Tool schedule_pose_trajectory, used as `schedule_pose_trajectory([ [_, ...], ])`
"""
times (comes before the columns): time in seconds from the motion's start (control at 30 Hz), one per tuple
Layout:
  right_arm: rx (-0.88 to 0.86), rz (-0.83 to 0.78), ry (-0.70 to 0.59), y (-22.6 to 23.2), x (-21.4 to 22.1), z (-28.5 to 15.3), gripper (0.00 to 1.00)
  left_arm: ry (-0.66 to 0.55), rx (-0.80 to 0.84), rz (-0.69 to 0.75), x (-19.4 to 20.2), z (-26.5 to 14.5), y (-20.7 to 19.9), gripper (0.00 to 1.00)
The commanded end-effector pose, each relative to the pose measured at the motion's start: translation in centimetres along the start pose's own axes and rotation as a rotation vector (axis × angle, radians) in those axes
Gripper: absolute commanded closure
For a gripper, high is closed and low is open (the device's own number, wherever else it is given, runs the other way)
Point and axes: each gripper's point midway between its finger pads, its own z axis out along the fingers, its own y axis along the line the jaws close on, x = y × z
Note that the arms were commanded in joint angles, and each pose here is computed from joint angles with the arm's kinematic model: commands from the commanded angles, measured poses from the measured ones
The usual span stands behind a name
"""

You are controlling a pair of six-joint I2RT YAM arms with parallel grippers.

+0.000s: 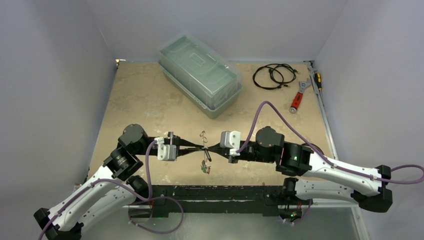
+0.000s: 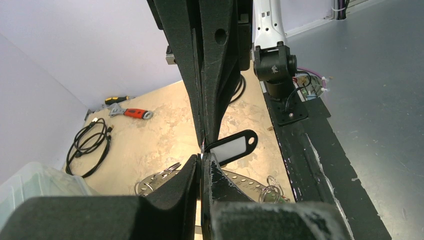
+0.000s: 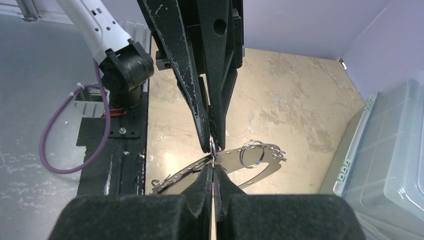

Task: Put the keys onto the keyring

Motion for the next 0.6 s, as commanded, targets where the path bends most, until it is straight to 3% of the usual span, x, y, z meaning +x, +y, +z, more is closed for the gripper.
schedule_pose_trajectory([
  [0.0,0.02,-0.003,-0.042,-0.55,-1.71,-0.6,1.0,-0.075,-0.019,0.082,-3.14,-0.22,0.63,1.0],
  [0.47,0.028,0.006,-0.023,-0.61,-1.1,-0.4,1.0,-0.088,-0.049,0.094,-3.56,-0.49,0.89,1.0],
  [0.57,0.033,0.005,-0.027,-0.72,-1.25,-0.34,0.87,-0.083,-0.045,0.088,-3.38,-0.39,0.92,1.0],
])
